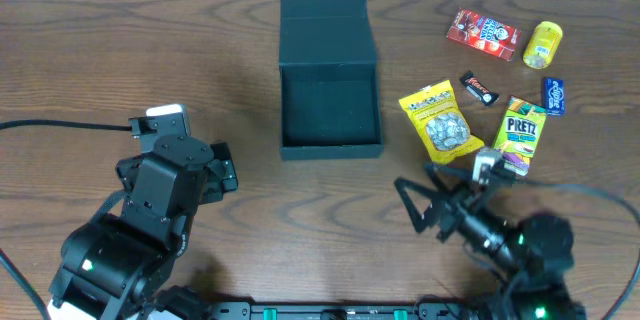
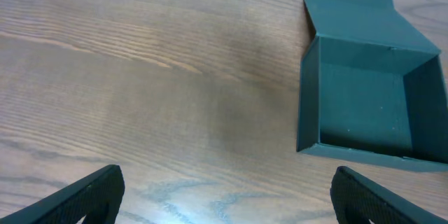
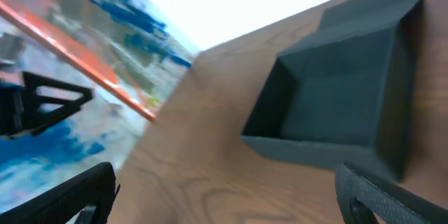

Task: Pack container
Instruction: 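Reach the right gripper to the yellow candy bag and grasp it, then carry the yellow bag left and drop it into the black box, then grasp the green Pretz box with the right gripper, then lower the Pretz box into the black box beside the yellow bag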

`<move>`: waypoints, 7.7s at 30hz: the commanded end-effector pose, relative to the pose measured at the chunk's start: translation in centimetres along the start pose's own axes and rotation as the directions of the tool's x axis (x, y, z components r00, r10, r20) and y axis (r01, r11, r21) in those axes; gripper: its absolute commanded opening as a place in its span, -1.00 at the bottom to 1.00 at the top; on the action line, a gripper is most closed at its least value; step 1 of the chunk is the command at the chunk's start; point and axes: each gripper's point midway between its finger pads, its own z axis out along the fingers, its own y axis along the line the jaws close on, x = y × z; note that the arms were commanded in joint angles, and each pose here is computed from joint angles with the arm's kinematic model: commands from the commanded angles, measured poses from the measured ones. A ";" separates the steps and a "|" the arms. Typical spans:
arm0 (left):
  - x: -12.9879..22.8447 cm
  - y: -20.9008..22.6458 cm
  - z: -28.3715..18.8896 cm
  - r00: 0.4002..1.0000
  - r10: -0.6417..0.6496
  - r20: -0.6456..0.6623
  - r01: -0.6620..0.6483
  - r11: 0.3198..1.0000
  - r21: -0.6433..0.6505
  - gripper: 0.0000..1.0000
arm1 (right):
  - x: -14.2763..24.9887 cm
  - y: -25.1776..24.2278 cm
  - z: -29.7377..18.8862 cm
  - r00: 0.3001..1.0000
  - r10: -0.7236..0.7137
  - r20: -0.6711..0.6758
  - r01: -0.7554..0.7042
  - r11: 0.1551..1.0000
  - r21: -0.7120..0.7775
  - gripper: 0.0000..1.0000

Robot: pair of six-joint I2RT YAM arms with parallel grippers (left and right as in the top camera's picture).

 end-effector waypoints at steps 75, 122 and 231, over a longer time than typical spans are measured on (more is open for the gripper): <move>-0.4 0.3 -0.2 1.000 0.009 0.015 -0.009 1.000 -0.015 0.91 | -8.6 -19.1 10.3 0.888 0.052 -0.456 0.131 0.923 0.361 -0.98; -0.4 0.3 -0.2 1.000 0.009 0.015 -0.009 1.000 -0.015 0.91 | 3.9 -7.6 25.1 0.896 0.197 -0.398 0.038 0.860 0.510 0.98; -0.4 0.3 -0.2 1.000 0.009 0.015 -0.009 1.000 -0.015 0.91 | -6.1 -11.0 16.2 0.945 0.054 -0.322 0.156 0.792 0.590 0.02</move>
